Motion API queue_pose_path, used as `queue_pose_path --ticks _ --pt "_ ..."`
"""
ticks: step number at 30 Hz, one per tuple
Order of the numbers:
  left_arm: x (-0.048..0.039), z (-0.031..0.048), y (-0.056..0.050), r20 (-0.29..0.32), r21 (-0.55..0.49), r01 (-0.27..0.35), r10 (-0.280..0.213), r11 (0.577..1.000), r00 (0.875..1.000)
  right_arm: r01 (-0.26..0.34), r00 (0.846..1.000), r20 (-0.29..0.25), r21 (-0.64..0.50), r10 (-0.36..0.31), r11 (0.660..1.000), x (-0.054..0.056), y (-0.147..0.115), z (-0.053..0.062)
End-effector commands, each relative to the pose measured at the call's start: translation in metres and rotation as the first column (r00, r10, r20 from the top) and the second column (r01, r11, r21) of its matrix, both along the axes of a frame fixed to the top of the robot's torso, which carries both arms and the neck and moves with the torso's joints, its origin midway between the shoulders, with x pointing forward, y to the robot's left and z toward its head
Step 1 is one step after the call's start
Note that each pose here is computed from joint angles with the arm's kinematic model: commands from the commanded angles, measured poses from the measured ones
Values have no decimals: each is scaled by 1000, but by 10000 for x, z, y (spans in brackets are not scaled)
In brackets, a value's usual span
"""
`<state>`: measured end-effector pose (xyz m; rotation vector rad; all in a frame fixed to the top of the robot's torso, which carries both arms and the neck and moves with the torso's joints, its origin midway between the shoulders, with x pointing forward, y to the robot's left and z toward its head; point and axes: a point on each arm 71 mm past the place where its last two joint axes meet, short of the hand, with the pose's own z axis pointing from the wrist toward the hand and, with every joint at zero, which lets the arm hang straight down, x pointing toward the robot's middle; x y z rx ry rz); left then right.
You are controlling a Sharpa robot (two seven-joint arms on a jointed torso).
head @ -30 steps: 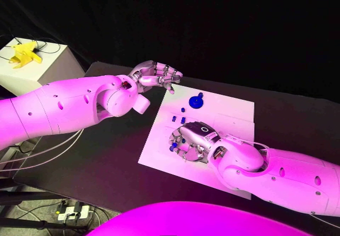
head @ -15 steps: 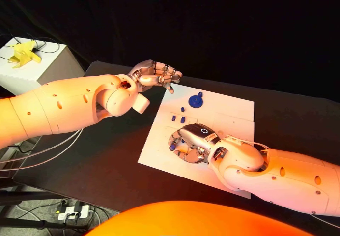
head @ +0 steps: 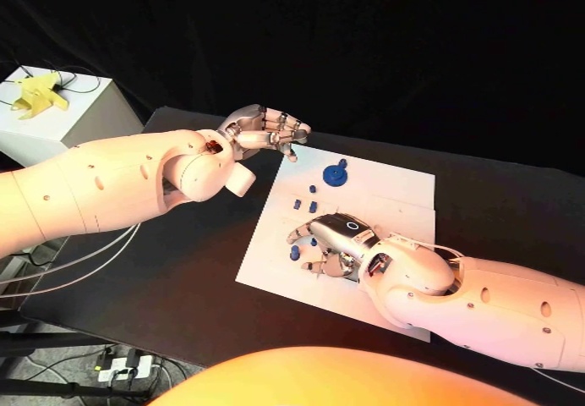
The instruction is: Assemble the parts on the task board
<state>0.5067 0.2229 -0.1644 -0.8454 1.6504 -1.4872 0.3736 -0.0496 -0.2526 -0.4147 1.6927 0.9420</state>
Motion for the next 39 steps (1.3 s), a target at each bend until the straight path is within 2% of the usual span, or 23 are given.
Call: queue_pose_path --ticks 1,8,9,12,13,15,16,17,19,22,24,27,29,33,36,39 --pt "-6 9 -19 3 -6 16 -16 1000 1000 14 1000 17 45 -15 999 -6 -31 38" --pt "-2 8 -15 4 -6 15 -15 1000 1000 83 997 -9 114 -83 990 26 -269 145" --pt "-1 7 -15 4 -6 14 -14 1000 1000 99 995 -24 131 -97 986 39 -323 170" --pt "0 6 -14 4 -6 14 -14 1000 1000 169 982 -115 185 -150 968 97 -513 242" --pt "2 6 -12 5 -6 13 -13 1000 1000 224 963 -199 210 -183 952 137 -640 275" --pt "4 4 -9 6 -6 12 -12 1000 1000 285 934 -283 229 -216 931 177 -774 307" --pt "5 0 -4 7 -6 10 -10 1000 1000 342 900 -361 232 -246 911 212 -929 340" --pt "4 -3 -2 7 -7 9 -9 1000 1000 357 887 -385 225 -253 907 221 -986 349" --pt "2 -12 4 7 -7 7 -6 1000 1000 394 854 -439 191 -281 899 247 -1180 378" --pt "-2 -29 12 7 -8 3 -3 1000 1000 443 805 -490 121 -334 888 267 -1449 389" --pt "-7 -37 16 7 -8 1 -1 1000 1000 469 773 -514 69 -371 881 263 -1603 377" --pt "-20 -46 24 6 -9 0 0 1000 1000 493 735 -531 -9 -422 870 240 -1794 348" --pt "-28 -52 23 6 -10 1 -1 1000 1000 511 712 -531 -57 -459 858 213 -1908 329" --pt "-51 -67 12 3 -13 5 -5 1000 1000 548 681 -513 -116 -522 828 150 -2063 310" --pt "-70 -77 4 0 -14 9 -9 1000 1000 566 665 -503 -143 -552 812 86 -2108 286" --pt "-84 -84 0 -2 -15 11 -11 1000 1000 572 657 -498 -161 -566 804 39 -2101 255"
